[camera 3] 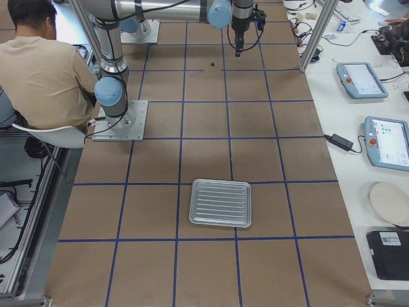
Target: Place bearing gear from tray to pile
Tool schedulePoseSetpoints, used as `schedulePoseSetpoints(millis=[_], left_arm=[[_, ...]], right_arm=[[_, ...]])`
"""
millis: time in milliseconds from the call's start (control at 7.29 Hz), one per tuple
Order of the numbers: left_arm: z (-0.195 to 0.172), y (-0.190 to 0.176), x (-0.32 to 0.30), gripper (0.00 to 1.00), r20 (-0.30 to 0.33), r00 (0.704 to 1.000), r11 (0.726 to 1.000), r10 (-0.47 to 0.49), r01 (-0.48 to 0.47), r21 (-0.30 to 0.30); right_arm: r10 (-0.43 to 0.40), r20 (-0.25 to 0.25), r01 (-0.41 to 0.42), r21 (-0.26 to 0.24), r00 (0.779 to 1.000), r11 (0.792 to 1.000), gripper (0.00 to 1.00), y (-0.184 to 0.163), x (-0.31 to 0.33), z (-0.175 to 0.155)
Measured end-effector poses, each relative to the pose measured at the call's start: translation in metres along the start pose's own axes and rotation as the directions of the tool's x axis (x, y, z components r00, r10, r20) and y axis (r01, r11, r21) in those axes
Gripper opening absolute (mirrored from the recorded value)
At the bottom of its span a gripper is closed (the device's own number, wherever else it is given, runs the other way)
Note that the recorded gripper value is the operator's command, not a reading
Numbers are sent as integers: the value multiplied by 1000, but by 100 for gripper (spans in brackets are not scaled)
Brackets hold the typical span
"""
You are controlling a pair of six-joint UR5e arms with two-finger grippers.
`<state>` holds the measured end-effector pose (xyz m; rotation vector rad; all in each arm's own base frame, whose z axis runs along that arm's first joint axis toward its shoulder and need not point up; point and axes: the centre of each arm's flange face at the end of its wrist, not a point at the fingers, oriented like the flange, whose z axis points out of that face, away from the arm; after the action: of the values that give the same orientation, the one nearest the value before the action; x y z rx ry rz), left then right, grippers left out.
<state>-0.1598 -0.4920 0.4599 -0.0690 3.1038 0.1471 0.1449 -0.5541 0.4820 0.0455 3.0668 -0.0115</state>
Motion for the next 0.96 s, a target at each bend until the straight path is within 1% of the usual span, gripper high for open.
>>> schedulePoseSetpoints(millis=[137,274,411,549,686,960], left_arm=[[28,-8,11,100,-2,1000,1000,-12,12,-9],[65,-13,35,100,-4,1000,1000,-20,20,-1],[107,-12,67,100,-9,1000,999,-29,29,24],[146,-13,94,99,-19,998,997,-51,52,50],[180,-13,116,99,-27,998,997,-59,60,52],[235,-12,152,99,-23,999,999,-27,27,26]], right_arm=[[-3,-14,3,-16,1000,1000,100,15,6,-11],[-4,-50,2,-28,999,1000,100,24,10,-10],[-7,-88,3,-42,996,999,100,29,14,-5],[-11,-103,6,-45,995,999,100,35,15,-3],[-13,-101,10,-36,995,999,100,38,14,-4],[-17,-97,17,-4,995,1000,100,40,14,4]])
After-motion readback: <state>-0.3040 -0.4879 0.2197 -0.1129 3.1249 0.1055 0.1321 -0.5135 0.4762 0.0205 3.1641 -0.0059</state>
